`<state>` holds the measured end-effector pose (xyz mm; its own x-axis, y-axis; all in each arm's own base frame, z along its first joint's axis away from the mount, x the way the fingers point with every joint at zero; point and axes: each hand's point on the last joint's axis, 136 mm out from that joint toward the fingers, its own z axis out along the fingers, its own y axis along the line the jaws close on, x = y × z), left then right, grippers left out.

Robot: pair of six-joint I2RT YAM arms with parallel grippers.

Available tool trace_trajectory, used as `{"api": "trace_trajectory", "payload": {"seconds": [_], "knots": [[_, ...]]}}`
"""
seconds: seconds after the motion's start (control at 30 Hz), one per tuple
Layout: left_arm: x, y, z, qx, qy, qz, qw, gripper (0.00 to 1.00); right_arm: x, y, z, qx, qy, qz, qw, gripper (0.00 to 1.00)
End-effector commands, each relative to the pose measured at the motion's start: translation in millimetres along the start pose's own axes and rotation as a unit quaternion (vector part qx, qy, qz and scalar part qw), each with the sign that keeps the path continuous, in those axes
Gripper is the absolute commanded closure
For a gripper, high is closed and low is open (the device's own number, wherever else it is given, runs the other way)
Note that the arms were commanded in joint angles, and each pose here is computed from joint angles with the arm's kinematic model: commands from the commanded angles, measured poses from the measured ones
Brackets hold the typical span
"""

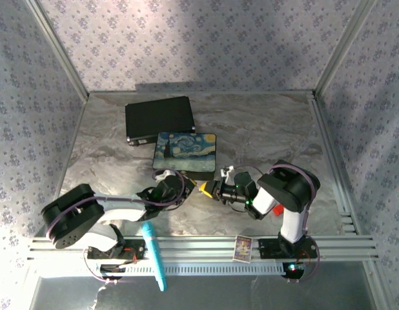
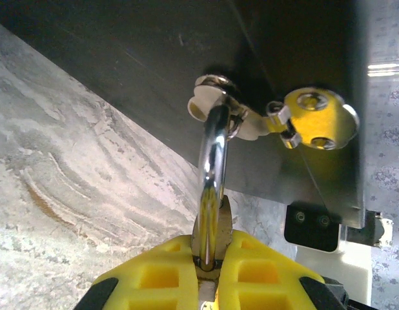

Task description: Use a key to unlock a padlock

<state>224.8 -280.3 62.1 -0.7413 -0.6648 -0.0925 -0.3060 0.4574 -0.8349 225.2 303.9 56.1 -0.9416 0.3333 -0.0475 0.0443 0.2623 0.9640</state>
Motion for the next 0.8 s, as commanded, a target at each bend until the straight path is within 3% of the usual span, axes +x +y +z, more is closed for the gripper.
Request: {"api": "trace_trajectory", "payload": {"seconds": [0.0, 0.37, 0.77], "knots": [[16.1, -34.3, -8.0, 0.066, 0.035, -0.008, 0.997, 1.0, -8.9, 13.5, 6.2, -0.025, -0.002, -0.016, 1.0, 1.0], [29.5, -59.5, -12.8, 0.122, 0.076, -0.022, 0.989, 1.0, -17.6, 4.3, 0.1, -0.02, 0.006, -0.008, 1.0, 1.0], [24.8, -54.8, -10.9, 0.117, 0.053, -0.034, 0.991, 1.0, -7.3, 13.4, 7.0, -0.026, 0.006, -0.003, 1.0, 1.0]]}}
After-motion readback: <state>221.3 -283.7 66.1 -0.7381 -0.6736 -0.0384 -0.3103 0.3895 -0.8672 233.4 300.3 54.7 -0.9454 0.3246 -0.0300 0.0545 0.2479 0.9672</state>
